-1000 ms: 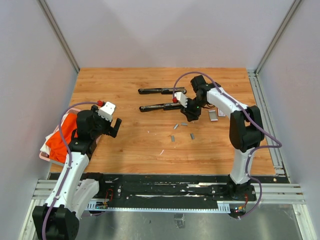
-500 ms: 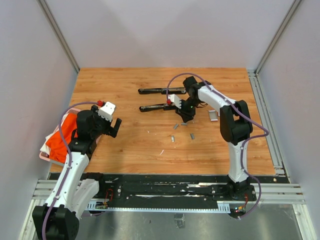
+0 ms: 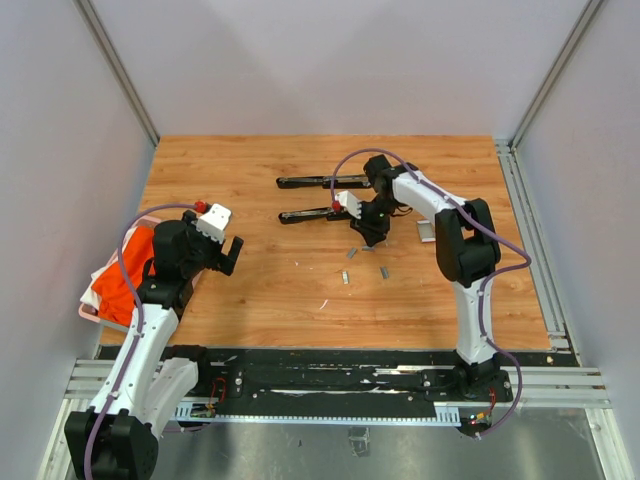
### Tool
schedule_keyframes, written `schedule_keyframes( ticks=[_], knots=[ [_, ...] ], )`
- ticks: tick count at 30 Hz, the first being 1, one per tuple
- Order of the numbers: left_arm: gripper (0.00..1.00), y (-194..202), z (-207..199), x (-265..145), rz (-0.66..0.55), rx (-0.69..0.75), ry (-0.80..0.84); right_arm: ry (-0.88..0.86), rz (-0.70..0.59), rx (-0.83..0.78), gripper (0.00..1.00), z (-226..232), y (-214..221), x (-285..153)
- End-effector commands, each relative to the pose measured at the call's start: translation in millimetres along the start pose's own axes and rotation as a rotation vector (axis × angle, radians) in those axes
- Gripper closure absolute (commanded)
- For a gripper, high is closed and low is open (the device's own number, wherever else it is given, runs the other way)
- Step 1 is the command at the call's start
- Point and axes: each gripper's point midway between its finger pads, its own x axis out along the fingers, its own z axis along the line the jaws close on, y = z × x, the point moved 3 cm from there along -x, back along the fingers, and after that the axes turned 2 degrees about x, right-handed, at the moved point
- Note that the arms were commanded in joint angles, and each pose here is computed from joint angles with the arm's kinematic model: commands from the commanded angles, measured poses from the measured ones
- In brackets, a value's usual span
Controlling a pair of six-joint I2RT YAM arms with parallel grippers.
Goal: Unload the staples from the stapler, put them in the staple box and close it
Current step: Pick up the staple from the center of the board.
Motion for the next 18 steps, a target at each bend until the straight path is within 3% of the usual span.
schedule_keyframes(
  ticks=[1, 18],
  knots=[
    [0.02, 1.2, 0.8, 1.5, -0.007, 0.003, -0.002, -0.016, 0.012, -0.005, 0.67, 5.1, -6.8, 4.3],
    [0.02, 1.4, 0.8, 1.3, -0.007, 0.003, -0.003, -0.007, 0.051, 0.0, 0.69, 7.7, -0.5, 13.9]
  ],
)
